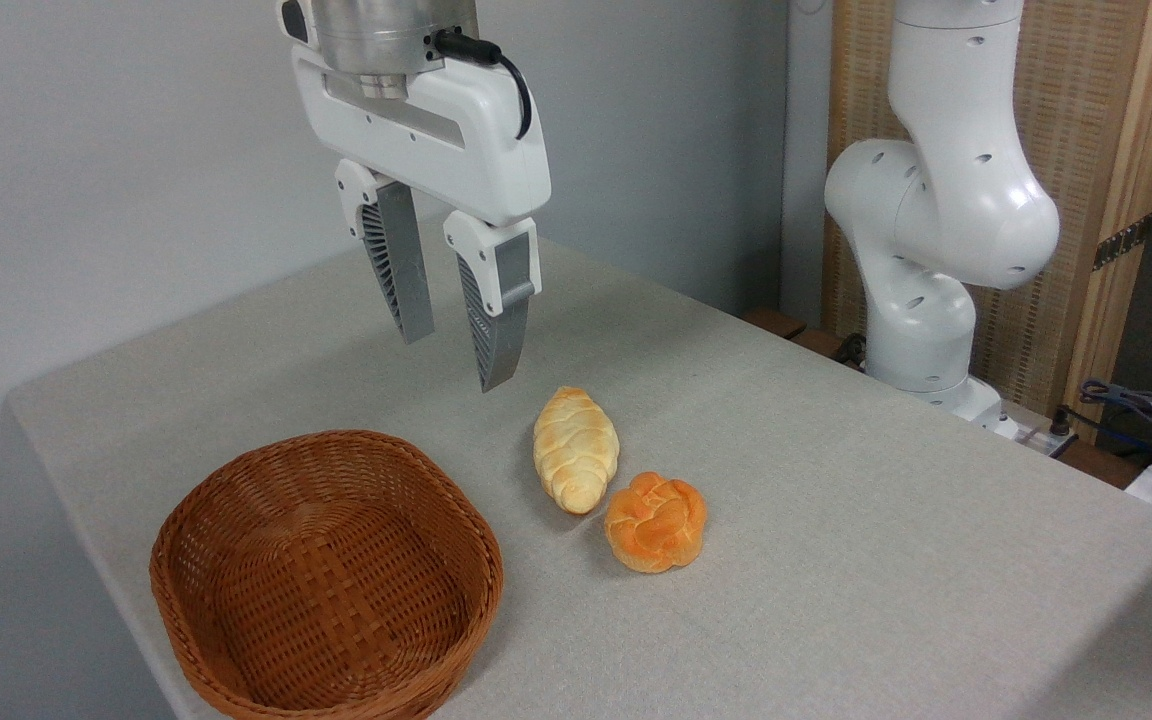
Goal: Put bread into the basket
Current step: 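Move the open gripper over the elongated golden bread roll and lower it, then close the gripper around the middle of the bread roll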
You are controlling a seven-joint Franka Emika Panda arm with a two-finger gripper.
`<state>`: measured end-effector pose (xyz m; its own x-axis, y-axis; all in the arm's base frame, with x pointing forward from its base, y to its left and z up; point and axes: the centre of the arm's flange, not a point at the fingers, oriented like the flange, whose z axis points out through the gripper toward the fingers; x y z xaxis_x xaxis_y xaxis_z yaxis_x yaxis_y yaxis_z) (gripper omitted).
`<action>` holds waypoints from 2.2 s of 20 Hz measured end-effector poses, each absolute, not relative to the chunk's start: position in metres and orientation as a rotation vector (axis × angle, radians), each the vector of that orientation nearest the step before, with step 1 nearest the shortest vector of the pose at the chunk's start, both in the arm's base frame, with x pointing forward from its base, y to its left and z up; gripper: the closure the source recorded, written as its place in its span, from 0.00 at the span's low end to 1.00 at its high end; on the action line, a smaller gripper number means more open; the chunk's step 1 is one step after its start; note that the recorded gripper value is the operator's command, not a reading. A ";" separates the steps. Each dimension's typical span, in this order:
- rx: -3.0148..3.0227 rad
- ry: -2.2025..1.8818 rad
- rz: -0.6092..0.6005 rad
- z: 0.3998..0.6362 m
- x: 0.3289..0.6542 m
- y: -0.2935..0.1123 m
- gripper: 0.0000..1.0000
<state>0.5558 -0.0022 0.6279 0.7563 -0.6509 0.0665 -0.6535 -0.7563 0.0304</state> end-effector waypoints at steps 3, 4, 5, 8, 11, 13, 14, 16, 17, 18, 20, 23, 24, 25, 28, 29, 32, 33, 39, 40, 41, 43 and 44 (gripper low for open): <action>2.895 -1.084 0.097 0.634 0.553 -0.005 0.00; 2.896 -1.085 0.111 0.639 0.550 -0.004 0.00; 2.897 -1.086 0.124 0.644 0.548 -0.004 0.00; 2.898 -1.087 0.136 0.648 0.545 -0.003 0.00; 2.893 -1.093 0.126 0.645 0.544 -0.006 0.00; 2.887 -1.099 0.118 0.643 0.540 -0.008 0.00; 2.882 -1.104 0.118 0.641 0.536 -0.010 0.00; 2.876 -1.117 0.138 0.637 0.528 -0.015 0.00; 2.873 -1.121 0.150 0.633 0.523 -0.016 0.00; 2.871 -1.125 0.161 0.629 0.518 -0.017 0.00; 2.856 -1.151 0.165 0.617 0.508 -0.023 0.00; 2.814 -1.226 0.133 0.589 0.494 -0.043 0.00; 2.803 -1.241 0.106 0.579 0.491 -0.051 0.00; 2.802 -1.232 0.072 0.568 0.487 -0.058 0.00; 2.888 -0.986 -0.046 0.534 0.476 -0.079 0.00; 2.925 -0.875 -0.079 0.525 0.473 -0.085 0.00; 3.015 -0.524 -0.152 0.502 0.465 -0.093 0.00; 3.034 -0.421 -0.161 0.497 0.464 -0.092 0.00; 3.077 -0.061 -0.174 0.460 0.458 -0.091 0.00; 3.078 -0.060 -0.180 0.451 0.456 -0.091 0.00; 3.079 -0.061 -0.191 0.443 0.453 -0.091 0.00; 3.080 -0.064 -0.207 0.433 0.449 -0.092 0.00; 3.080 -0.065 -0.210 0.431 0.448 -0.092 0.00</action>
